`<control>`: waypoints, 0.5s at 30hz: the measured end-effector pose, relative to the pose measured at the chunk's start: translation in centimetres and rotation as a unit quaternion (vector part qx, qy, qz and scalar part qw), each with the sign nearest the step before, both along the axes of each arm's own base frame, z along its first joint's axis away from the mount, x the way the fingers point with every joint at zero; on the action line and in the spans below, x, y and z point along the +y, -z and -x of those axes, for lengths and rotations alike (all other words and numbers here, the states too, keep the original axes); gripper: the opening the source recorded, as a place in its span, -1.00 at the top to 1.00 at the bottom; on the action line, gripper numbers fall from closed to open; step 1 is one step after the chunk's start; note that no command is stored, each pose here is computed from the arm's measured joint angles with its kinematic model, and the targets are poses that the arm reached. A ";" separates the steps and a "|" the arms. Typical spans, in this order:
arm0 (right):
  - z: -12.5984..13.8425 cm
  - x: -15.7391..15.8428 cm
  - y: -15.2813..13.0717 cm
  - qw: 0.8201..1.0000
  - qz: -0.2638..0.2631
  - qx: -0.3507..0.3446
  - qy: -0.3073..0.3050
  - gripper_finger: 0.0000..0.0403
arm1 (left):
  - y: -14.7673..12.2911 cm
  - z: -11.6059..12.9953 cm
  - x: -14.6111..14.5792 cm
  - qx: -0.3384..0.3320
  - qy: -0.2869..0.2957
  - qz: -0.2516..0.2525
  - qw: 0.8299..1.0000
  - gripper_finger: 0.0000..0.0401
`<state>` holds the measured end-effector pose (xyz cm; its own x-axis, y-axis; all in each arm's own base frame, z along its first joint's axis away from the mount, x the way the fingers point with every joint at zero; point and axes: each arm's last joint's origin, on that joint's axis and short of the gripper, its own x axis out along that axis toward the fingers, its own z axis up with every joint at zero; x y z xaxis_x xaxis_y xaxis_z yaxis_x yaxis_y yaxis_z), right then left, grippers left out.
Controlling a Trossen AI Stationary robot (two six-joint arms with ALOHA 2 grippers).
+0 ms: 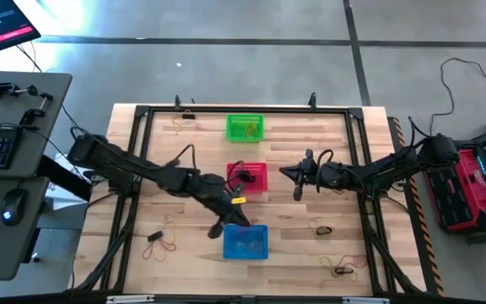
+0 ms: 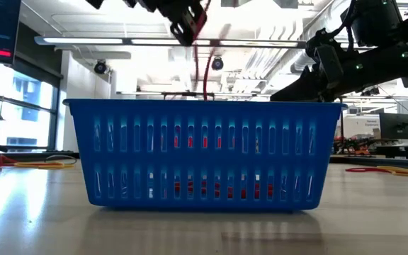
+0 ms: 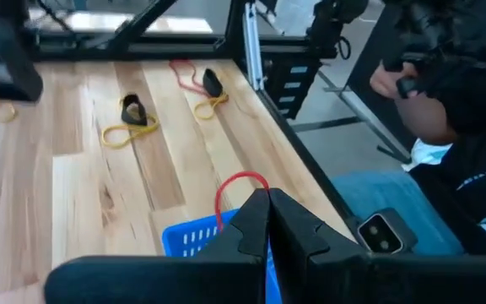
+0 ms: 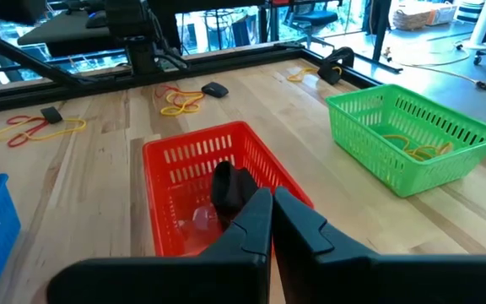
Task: Sort rubber bands into baskets
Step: Put the red rubber band into the blue bin
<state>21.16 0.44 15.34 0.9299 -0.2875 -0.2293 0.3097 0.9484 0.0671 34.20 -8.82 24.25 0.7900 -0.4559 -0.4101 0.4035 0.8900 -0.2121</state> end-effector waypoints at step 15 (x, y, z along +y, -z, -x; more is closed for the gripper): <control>0.0 0.4 0.1 1.000 -0.012 0.003 -0.006 1.00 | 3.2 -0.8 -0.2 0.078 0.004 0.020 0.997 1.00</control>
<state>21.12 0.84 15.22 0.9320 -0.2707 -0.2411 0.2989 0.9501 0.0888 35.03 -9.06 21.03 0.7147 -0.4806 -0.5082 0.3700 0.8763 -0.3084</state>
